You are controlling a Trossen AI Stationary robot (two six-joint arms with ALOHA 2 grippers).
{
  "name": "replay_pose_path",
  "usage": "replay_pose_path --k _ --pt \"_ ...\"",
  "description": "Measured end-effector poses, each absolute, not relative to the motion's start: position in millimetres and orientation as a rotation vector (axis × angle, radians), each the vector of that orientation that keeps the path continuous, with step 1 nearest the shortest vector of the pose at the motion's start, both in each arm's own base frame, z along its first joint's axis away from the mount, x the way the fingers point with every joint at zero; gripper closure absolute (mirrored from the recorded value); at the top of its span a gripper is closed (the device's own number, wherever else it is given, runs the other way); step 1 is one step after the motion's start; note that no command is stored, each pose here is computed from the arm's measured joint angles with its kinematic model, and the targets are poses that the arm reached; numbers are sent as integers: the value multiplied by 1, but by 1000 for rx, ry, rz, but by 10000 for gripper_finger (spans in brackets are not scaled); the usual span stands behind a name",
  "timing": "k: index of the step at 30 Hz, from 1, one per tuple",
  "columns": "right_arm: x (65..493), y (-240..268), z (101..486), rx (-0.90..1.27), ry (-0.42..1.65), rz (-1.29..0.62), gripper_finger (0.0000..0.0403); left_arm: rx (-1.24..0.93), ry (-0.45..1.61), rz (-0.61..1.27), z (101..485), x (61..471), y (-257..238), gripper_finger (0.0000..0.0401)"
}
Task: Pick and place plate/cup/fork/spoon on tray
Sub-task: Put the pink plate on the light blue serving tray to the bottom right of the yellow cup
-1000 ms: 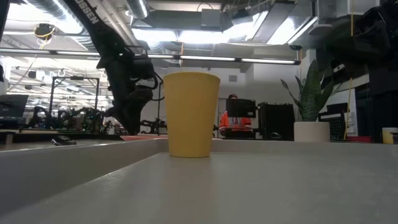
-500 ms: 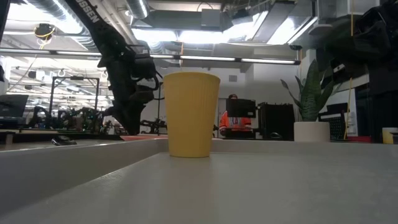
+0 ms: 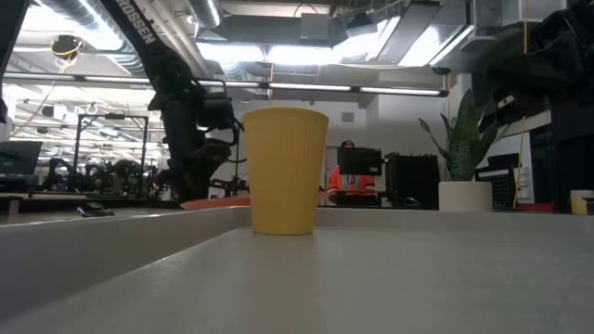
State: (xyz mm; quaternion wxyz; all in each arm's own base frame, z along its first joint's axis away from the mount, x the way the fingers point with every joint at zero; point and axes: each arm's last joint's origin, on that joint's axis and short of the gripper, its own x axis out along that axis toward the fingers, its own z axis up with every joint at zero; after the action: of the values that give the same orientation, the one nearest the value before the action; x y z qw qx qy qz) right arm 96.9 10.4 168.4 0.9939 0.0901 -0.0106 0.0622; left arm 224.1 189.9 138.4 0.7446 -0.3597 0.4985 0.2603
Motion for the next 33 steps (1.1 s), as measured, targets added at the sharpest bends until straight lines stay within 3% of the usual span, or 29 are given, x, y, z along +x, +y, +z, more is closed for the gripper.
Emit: replay_pose_path --k 5,10,16,26,33 --pt "97 10 168 180 -18 125 347 -835 1078 536 138 225 189 317" --pt "97 10 168 181 -17 125 347 -883 1056 474 139 226 188 385" --pt "97 10 168 181 -16 124 347 -842 923 472 153 231 193 397" --pt "97 10 168 211 -13 125 347 -759 609 421 228 224 195 400" --pt "97 10 168 209 -14 124 347 -696 385 337 302 217 175 401"
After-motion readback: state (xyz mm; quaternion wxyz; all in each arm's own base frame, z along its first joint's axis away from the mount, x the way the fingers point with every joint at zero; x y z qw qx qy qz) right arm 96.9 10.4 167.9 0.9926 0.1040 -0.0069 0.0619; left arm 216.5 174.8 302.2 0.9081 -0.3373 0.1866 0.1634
